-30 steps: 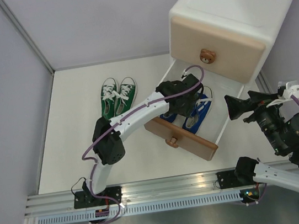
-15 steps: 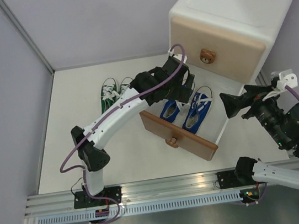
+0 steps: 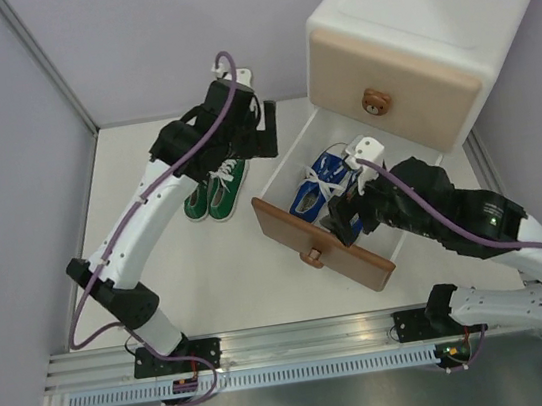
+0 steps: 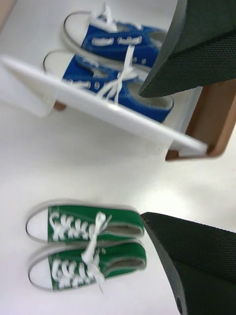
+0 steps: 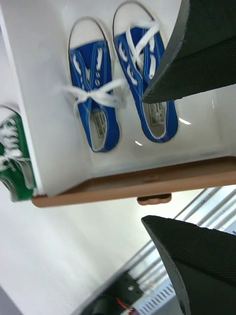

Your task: Place and organize the shoes in the shoe cabinet

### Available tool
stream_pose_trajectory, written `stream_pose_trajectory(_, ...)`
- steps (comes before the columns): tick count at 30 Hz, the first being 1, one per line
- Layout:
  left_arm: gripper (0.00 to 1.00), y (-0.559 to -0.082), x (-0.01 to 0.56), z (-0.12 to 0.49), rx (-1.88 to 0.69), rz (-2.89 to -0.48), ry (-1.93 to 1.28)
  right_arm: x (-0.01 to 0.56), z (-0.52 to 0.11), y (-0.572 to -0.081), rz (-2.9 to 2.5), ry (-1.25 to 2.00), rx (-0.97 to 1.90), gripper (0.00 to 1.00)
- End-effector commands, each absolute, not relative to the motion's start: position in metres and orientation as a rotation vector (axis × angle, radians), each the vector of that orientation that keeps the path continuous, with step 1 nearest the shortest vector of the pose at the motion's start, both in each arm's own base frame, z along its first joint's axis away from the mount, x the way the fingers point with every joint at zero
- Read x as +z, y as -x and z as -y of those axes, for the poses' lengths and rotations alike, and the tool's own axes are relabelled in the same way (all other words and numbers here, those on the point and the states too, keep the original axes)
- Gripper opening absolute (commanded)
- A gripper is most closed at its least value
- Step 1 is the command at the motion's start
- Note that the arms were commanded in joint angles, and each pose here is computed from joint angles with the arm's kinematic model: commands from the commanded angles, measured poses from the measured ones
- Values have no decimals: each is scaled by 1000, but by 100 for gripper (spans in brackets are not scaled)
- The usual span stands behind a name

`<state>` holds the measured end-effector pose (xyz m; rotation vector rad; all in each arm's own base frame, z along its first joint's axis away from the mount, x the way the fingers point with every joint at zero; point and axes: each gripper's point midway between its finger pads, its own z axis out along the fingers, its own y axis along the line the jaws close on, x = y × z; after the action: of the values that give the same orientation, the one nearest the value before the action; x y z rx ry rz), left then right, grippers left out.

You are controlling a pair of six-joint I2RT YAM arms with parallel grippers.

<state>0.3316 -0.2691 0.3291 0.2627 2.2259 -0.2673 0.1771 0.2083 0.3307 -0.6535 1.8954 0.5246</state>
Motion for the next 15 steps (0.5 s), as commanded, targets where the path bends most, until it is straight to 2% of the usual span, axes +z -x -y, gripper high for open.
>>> stream_pose_trajectory(1,100,-328,329,225,-248,-2252,-144,315,-229,-157,-1931,816,639,98)
stream_pose_trajectory(6,100,-323,324,167,-186,-2226,-9,285,-235,-159,-2009,867,602,98)
stream_pose_trajectory(15,100,-281,254,108,-83,-2229,106,244,-228,-174,-2118,846,442,98)
